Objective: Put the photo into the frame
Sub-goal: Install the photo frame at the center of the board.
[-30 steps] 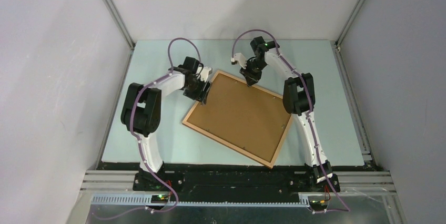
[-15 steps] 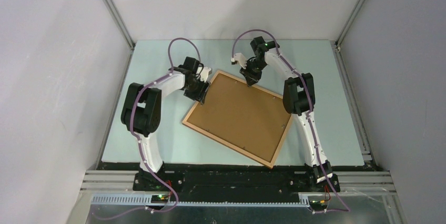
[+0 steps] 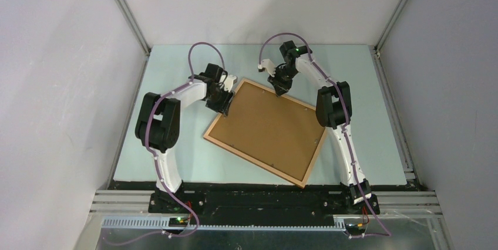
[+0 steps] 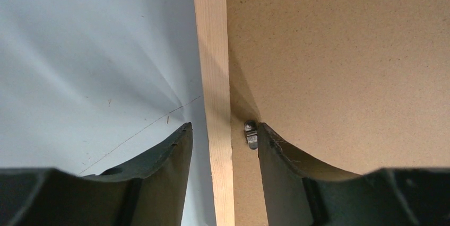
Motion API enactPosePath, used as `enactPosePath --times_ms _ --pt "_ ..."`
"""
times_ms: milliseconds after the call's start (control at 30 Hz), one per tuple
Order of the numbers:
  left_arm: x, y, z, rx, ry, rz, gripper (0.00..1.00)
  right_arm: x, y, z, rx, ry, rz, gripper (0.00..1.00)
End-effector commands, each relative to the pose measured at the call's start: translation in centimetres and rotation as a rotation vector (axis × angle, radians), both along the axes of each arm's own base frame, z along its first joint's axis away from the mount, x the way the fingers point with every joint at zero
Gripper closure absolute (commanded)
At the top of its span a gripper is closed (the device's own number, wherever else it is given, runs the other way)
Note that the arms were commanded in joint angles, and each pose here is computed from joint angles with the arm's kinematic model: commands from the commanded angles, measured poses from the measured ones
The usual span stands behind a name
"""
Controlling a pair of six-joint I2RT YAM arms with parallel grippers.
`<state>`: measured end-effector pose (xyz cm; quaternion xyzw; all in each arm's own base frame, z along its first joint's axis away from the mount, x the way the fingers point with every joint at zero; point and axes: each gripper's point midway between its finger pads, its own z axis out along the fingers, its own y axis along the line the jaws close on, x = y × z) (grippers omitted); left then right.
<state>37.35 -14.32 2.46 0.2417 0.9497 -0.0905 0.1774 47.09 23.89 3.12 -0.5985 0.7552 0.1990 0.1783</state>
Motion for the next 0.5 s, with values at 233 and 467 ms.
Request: enactPosePath --times_ms 233,467 --pt "-0.9 0.98 -0.37 0.06 0.012 -0.039 0.53 0.59 0.7 -0.65 0.026 -0.027 0.034 1.0" --pt "-0.74 1.04 -0.29 0.065 0.008 -0.044 0.6 0.5 0.74 -0.83 0.024 -0.022 0.034 1.0"
